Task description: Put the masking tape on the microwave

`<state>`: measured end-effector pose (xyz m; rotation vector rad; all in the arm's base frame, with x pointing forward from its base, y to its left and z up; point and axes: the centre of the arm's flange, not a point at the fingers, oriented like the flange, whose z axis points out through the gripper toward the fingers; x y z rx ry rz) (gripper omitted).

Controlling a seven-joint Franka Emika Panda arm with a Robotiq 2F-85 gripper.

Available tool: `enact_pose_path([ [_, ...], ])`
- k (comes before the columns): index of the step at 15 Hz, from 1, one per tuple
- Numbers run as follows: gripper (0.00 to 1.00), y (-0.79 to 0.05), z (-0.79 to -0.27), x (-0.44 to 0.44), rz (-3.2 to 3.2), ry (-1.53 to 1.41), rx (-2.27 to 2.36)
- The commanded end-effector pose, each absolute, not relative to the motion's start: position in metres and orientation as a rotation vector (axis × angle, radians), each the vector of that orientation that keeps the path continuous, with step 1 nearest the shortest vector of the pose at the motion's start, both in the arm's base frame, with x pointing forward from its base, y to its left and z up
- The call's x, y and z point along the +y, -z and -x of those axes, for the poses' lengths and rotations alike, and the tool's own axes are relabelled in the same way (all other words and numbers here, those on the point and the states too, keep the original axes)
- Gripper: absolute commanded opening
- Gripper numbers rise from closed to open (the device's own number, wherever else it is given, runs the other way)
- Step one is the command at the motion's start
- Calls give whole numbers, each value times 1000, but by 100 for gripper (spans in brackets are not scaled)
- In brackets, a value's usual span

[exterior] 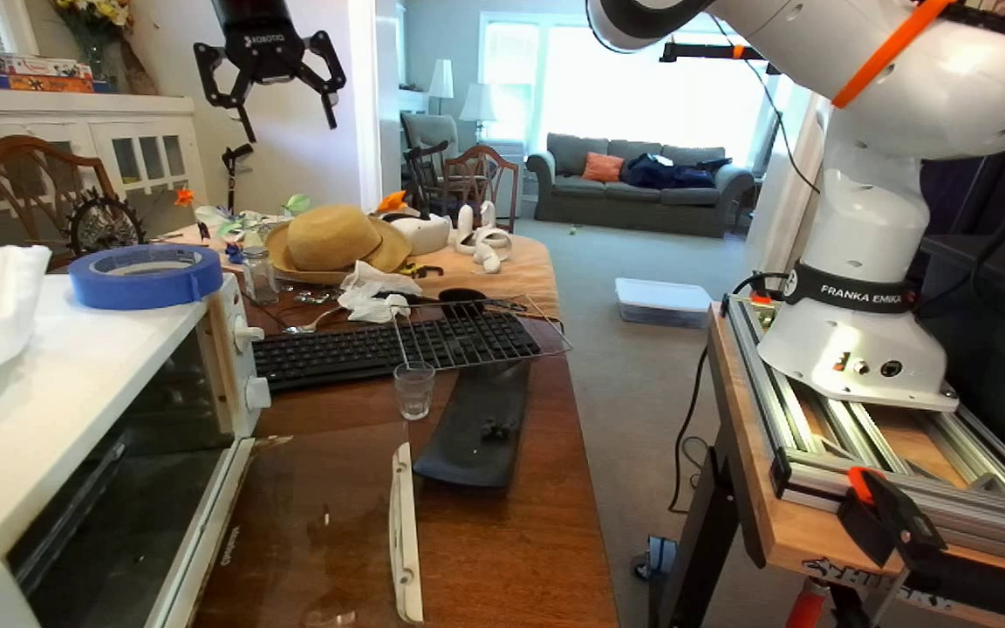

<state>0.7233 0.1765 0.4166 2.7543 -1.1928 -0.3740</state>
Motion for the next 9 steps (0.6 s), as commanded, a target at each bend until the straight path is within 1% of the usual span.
enact_pose_path([
  [1, 100, -396, -652, 154, -2648, 441, -1283],
  [4, 100, -386, -647, 158, -2568, 511, -1442],
  [7, 100, -376, -648, 169, -2609, 445, -1461],
  [9, 100, -373, -649, 168, -2709, 575, -1198],
])
